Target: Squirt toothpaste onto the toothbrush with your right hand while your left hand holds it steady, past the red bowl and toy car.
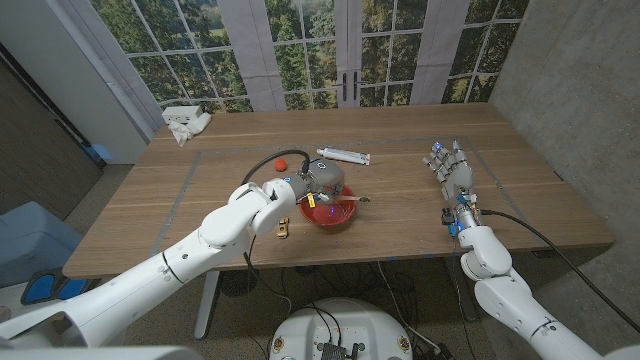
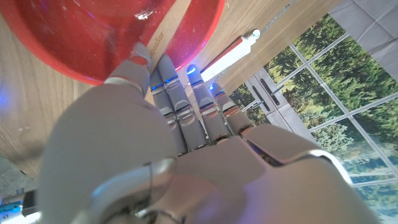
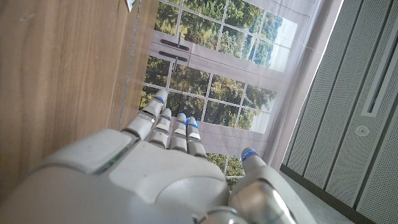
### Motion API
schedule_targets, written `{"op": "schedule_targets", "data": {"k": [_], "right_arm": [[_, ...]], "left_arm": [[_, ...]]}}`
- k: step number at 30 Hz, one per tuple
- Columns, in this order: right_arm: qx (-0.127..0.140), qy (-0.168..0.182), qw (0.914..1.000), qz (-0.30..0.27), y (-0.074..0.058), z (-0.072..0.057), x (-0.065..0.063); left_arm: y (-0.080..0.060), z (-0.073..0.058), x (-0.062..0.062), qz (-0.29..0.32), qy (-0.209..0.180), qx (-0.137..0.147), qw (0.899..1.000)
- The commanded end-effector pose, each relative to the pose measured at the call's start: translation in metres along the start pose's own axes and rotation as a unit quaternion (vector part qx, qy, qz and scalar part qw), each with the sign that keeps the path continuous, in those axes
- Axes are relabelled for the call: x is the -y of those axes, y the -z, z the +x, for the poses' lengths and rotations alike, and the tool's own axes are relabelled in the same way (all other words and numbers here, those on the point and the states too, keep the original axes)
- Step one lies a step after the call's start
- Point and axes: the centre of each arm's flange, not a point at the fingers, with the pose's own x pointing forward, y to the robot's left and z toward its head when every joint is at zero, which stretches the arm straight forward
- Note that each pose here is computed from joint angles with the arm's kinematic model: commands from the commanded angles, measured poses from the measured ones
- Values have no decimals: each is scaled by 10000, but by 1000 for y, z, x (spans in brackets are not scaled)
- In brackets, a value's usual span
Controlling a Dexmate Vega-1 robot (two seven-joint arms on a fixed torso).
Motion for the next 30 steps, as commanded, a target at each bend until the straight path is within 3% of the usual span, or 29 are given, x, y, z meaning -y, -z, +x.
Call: {"op": "schedule_targets", "data": {"k": [1, 12, 23, 30], "right_arm": [[-22, -46, 10000, -34, 0, 2, -3], [-28, -157, 9999, -60, 1, 8, -6], [-44, -303, 9994, -147, -1, 19, -9], [-73, -342, 9990, -272, -1, 23, -12]], "left_arm": [[18, -6, -5, -680, -245, -325, 9969], [34, -6, -6, -1322, -188, -653, 9889], [51, -10, -17, -1672, -345, -975, 9805], [62, -11, -17, -2235, -451, -1039, 9681]]}}
